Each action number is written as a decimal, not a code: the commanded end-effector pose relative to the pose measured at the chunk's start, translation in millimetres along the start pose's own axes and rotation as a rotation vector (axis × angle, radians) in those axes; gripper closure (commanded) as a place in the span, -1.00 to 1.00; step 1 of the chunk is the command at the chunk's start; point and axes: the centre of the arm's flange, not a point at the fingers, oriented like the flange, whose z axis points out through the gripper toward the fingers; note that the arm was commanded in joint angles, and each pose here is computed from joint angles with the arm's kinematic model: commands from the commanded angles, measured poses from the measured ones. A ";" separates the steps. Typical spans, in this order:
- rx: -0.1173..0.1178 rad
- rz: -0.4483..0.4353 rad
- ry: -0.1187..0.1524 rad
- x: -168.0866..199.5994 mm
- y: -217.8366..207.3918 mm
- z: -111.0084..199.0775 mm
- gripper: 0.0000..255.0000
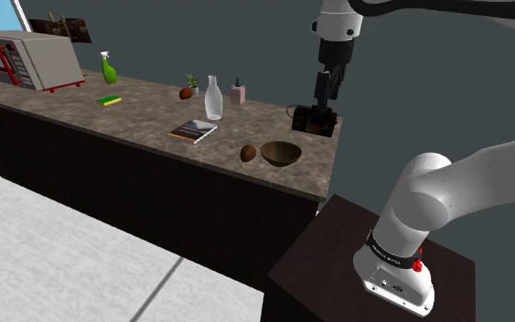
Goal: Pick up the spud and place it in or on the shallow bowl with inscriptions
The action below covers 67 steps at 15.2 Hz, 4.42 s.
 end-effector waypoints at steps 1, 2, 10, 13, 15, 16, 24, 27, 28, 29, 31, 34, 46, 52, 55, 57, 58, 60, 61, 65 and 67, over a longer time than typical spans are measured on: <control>0.000 0.000 0.000 0.0 0.0 0.0 -1.00; -0.003 0.035 0.004 7.8 -5.3 8.9 -1.00; -0.027 0.319 0.037 77.3 -35.8 79.6 -1.00; -0.036 0.425 0.050 105.7 -41.5 105.6 -1.00; -0.042 0.496 0.058 125.1 -43.5 122.8 -1.00; -0.045 0.532 0.062 134.9 -43.9 131.3 -1.00; -0.069 0.816 0.096 213.7 -33.9 198.0 -1.00; -0.078 0.922 0.108 242.5 -24.0 222.2 -1.00; -0.081 0.957 0.112 251.9 -20.0 230.2 -1.00; -0.084 0.993 0.116 261.3 -15.6 238.1 -1.00; -0.090 1.064 0.125 279.5 -5.8 253.8 -1.00; -0.099 1.170 0.137 305.6 11.4 277.0 -1.00; -0.113 1.331 0.156 343.7 49.3 347.5 -1.00; -0.113 1.331 0.156 343.8 49.8 350.5 -1.00; -0.113 1.331 0.156 344.0 49.9 350.5 1.00; -0.113 1.331 0.156 344.1 50.2 350.1 1.00; -0.113 1.331 0.156 344.1 50.0 350.2 1.00; -0.113 1.331 0.156 344.3 50.3 350.0 1.00; -0.113 1.331 0.156 344.2 50.3 350.1 1.00; -0.113 1.331 0.156 343.6 50.5 345.2 1.00; -0.113 1.331 0.156 343.2 51.8 334.8 1.00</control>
